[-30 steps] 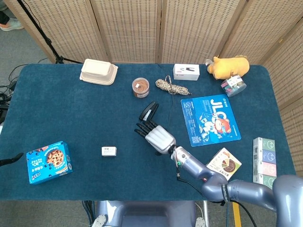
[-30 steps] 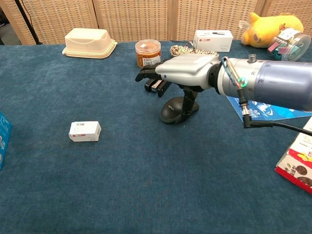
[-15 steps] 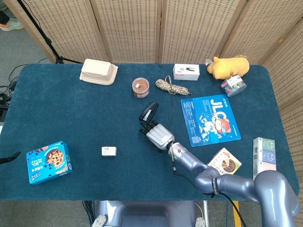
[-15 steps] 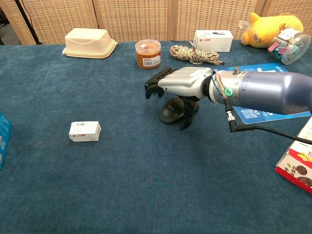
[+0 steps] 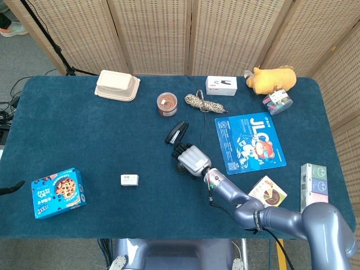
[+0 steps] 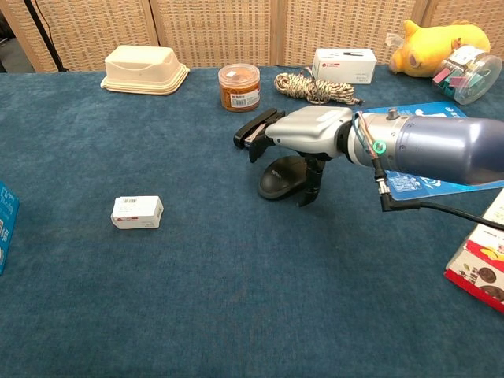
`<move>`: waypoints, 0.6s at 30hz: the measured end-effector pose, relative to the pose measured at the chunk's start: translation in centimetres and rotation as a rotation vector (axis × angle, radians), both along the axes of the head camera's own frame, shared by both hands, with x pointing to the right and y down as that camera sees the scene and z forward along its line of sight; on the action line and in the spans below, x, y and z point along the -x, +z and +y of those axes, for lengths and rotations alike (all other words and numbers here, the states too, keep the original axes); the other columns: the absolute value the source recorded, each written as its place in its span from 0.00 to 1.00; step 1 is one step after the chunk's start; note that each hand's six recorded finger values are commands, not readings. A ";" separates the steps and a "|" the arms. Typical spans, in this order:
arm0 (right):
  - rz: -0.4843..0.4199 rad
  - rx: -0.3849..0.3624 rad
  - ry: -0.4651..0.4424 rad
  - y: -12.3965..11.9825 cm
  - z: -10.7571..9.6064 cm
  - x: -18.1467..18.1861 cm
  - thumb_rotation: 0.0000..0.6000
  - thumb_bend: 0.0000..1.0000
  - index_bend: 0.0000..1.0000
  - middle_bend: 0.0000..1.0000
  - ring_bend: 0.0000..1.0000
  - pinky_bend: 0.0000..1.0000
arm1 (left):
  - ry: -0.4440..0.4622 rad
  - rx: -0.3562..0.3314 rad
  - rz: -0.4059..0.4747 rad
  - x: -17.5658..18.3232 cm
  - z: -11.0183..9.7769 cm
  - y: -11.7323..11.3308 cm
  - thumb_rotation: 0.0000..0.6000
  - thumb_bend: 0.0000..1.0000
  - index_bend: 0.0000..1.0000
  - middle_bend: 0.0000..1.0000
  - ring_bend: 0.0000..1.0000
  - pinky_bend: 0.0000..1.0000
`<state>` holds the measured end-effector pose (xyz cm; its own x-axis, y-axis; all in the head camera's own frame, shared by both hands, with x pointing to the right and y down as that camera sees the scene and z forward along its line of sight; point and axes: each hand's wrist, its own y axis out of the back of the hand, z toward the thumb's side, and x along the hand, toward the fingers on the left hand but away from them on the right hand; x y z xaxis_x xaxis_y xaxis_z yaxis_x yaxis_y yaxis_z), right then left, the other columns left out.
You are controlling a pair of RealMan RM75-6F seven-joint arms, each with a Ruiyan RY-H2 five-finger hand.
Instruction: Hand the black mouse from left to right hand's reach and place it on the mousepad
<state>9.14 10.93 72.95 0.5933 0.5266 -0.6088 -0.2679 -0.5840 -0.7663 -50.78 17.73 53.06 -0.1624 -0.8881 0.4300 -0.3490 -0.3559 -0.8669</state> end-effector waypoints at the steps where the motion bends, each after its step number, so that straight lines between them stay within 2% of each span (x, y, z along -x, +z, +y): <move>1: 0.000 -0.004 -0.003 0.0 0.0 -0.1 1.00 0.00 0.21 0.16 0.06 0.22 | -0.001 0.000 0.000 0.0 0.0 0.0 1.00 0.07 0.00 0.00 0.00 0.00; 15: 0.005 0.009 0.020 1.0 0.2 -1.5 1.00 0.00 0.27 0.22 0.13 0.27 | 0.000 0.004 0.000 0.0 0.0 0.0 1.00 0.07 0.00 0.00 0.00 0.00; 18: 0.001 0.012 0.017 1.1 0.3 -1.5 1.00 0.02 0.30 0.25 0.15 0.29 | 0.000 0.005 0.001 0.0 0.0 0.1 1.00 0.07 0.00 0.00 0.00 0.00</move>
<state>10.61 11.25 74.05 0.5841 0.5294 -0.6153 -0.2587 -0.5972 -0.7593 -50.75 17.77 53.13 -0.1619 -0.8859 0.4347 -0.3494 -0.3605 -0.8649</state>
